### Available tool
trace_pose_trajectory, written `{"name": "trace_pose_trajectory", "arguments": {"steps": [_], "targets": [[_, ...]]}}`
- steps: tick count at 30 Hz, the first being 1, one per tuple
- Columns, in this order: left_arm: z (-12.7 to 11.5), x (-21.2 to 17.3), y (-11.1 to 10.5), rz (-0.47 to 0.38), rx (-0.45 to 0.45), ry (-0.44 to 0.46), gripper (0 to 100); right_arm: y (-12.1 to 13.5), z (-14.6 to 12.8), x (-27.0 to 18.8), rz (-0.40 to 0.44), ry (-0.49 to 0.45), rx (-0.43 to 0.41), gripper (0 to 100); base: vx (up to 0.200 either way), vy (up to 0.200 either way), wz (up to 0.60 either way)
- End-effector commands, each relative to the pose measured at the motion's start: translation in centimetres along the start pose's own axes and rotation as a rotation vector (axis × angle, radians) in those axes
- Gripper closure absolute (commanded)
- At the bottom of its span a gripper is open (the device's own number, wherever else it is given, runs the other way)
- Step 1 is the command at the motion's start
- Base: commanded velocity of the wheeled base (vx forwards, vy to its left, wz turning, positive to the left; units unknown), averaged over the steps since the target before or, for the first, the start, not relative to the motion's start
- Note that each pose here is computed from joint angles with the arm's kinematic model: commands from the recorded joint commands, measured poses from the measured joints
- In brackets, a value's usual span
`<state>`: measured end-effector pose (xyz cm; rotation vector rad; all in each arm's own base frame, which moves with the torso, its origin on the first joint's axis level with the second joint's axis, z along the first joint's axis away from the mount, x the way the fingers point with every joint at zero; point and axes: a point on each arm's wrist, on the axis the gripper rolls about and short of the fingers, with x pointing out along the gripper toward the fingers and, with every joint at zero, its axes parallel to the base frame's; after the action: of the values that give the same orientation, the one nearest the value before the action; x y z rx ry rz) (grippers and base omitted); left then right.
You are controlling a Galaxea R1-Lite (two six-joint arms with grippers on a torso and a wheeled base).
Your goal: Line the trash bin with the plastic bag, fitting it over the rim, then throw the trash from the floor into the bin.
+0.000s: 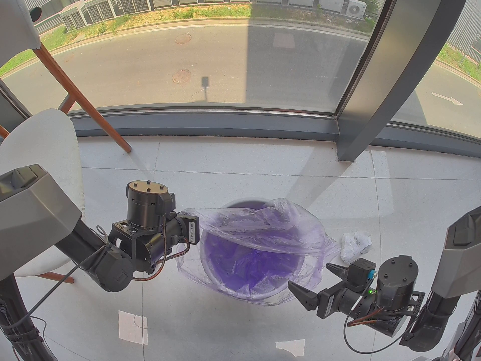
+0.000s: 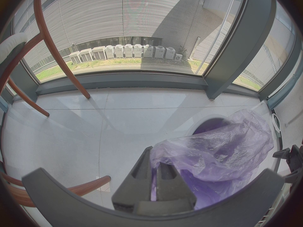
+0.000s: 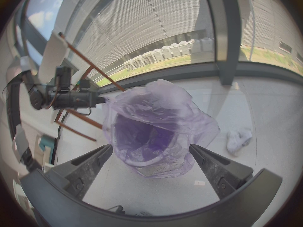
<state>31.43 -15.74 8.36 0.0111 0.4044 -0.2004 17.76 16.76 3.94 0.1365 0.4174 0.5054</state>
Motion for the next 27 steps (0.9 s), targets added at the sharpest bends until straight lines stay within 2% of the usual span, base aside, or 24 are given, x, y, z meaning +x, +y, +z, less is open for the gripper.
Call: {"name": "trace_pose_trajectory", "arguments": {"steps": [1, 4, 7, 9, 11, 16, 22, 27], "targets": [[0.2, -0.2, -0.2, -0.007, 0.001, -0.009, 100, -0.2, 0.9, -1.4, 0.065, -0.021, -0.073, 0, 0.0, 0.0, 0.0], [0.3, -0.2, -0.2, -0.009, 0.001, -0.01, 100, -1.7, 2.0, -0.2, 0.047, -0.055, -0.075, 0, 0.0, 0.0, 0.0], [0.4, -0.2, -0.2, -0.011, 0.0, -0.015, 100, -3.0, 3.4, 1.8, 0.07, -0.106, -0.094, 0, 0.0, 0.0, 0.0], [0.4, -0.3, -0.2, -0.012, 0.0, -0.014, 100, -3.9, 3.9, 2.7, 0.089, -0.12, -0.129, 0, 0.0, 0.0, 0.0], [0.4, -0.4, -0.2, -0.012, 0.002, -0.014, 100, -4.7, 3.8, 3.5, 0.138, -0.108, -0.205, 0, 0.0, 0.0, 0.0], [0.2, -0.5, -0.1, -0.01, 0.036, -0.007, 100, -4.7, 3.0, 4.3, 0.221, -0.078, -0.296, 0, 0.0, 0.0, 0.0], [0.2, -0.5, -0.1, -0.01, 0.036, -0.007, 100, -4.7, 3.3, 7.2, 0.229, -0.119, -0.306, 0, 0.0, 0.0, 0.0], [0.5, -0.8, -0.1, -0.011, 0.032, -0.016, 100, -4.7, 2.8, 8.3, 0.231, -0.11, -0.304, 0, 0.0, 0.0, 0.0]]}}
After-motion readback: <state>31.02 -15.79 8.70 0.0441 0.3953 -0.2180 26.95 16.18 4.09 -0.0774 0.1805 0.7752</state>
